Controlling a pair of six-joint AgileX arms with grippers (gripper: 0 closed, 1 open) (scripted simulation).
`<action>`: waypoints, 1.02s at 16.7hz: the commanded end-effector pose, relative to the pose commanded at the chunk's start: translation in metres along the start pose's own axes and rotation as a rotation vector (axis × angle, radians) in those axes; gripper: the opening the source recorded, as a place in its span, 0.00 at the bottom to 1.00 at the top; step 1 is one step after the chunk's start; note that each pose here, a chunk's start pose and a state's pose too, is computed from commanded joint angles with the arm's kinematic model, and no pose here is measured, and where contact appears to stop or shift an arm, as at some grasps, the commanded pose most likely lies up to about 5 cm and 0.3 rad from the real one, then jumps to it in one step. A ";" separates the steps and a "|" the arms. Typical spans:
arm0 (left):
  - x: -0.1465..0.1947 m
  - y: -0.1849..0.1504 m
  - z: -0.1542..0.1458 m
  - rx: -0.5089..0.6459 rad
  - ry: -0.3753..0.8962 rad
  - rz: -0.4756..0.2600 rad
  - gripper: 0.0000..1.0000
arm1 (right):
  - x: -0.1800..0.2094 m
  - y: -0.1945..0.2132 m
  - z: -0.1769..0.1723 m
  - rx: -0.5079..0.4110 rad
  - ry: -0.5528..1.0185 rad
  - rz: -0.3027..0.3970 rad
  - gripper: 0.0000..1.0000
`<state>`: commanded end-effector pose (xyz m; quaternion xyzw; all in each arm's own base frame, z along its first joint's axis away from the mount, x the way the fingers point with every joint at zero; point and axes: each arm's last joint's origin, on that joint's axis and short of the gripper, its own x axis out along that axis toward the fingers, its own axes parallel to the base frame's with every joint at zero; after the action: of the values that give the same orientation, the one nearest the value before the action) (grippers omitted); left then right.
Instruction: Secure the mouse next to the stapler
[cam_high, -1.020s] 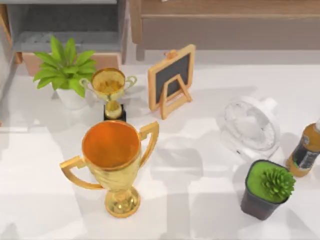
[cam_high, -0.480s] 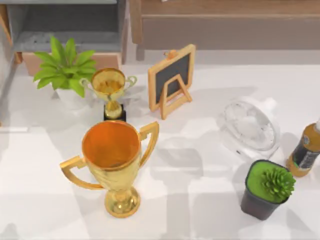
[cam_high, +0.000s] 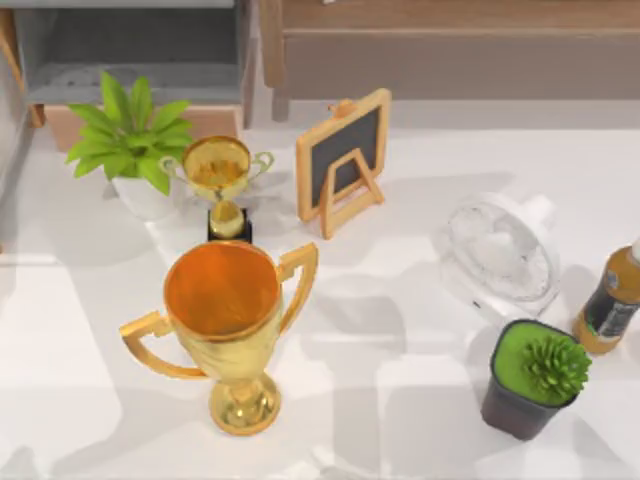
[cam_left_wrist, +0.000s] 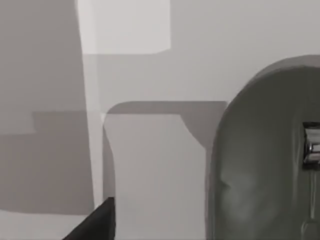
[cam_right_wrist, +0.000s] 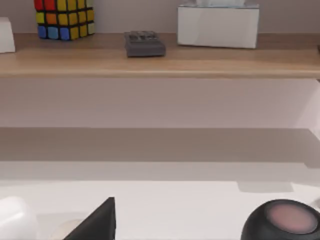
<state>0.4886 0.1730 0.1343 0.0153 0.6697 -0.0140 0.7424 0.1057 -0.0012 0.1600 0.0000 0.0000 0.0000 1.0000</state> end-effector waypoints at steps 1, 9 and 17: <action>0.000 0.000 0.000 0.000 0.000 0.000 1.00 | 0.000 0.000 0.000 0.000 0.000 0.000 1.00; 0.000 0.000 0.000 0.000 0.000 0.000 0.47 | 0.000 0.000 0.000 0.000 0.000 0.000 1.00; 0.000 0.000 0.000 0.000 0.000 0.000 0.00 | 0.000 0.000 0.000 0.000 0.000 0.000 1.00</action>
<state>0.4886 0.1730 0.1343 0.0153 0.6697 -0.0140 0.7424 0.1057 -0.0012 0.1600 0.0000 0.0000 0.0000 1.0000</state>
